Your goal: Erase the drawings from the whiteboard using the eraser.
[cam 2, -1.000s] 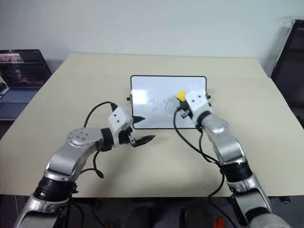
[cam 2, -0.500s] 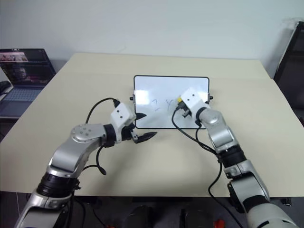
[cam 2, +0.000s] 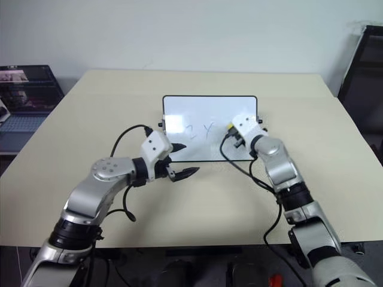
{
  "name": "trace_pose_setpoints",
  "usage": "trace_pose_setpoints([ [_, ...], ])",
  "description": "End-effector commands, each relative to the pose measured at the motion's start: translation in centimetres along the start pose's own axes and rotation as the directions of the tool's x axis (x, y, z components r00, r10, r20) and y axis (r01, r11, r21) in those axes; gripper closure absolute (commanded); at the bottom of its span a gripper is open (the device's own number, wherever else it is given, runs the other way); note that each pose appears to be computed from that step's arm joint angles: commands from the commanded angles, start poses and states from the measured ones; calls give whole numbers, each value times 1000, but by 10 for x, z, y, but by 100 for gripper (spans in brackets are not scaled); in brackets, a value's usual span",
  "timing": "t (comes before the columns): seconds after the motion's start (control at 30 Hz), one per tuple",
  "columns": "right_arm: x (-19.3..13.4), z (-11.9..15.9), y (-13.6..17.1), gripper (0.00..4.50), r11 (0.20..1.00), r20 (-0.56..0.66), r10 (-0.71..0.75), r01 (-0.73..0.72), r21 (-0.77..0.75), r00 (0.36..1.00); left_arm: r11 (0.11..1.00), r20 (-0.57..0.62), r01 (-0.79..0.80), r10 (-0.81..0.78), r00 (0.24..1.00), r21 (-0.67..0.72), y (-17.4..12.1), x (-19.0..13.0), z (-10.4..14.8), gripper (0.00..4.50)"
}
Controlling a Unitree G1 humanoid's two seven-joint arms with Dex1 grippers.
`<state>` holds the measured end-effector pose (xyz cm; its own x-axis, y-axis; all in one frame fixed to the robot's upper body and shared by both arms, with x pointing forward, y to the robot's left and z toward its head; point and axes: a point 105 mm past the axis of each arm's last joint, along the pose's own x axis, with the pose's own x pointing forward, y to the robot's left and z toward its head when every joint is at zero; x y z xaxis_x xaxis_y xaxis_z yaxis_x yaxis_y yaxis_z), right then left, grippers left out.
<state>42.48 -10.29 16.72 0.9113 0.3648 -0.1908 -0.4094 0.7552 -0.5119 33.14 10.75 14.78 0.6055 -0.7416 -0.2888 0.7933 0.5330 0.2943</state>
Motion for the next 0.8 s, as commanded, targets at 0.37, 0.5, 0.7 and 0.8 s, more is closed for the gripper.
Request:
trace_pose_setpoints([
  [0.37, -9, -23, 24, 330, 981, -88, 166, -174, -88, 982, 999, 37, 13, -14, 999, 41, -3, 1, 10, 0],
  [0.5, -8, -19, 19, 330, 985, -70, 134, -140, -101, 989, 999, 39, 16, -18, 999, 40, -4, 1, 10, 0],
  [0.7, 3, 15, -1, 330, 994, 56, -11, 17, -107, 998, 998, 38, 31, -33, 999, 46, -6, 2, 10, 0],
  [0.8, 6, 15, 1, 330, 995, 54, -12, 17, -96, 998, 998, 37, 30, -32, 999, 46, -6, 2, 10, 0],
])
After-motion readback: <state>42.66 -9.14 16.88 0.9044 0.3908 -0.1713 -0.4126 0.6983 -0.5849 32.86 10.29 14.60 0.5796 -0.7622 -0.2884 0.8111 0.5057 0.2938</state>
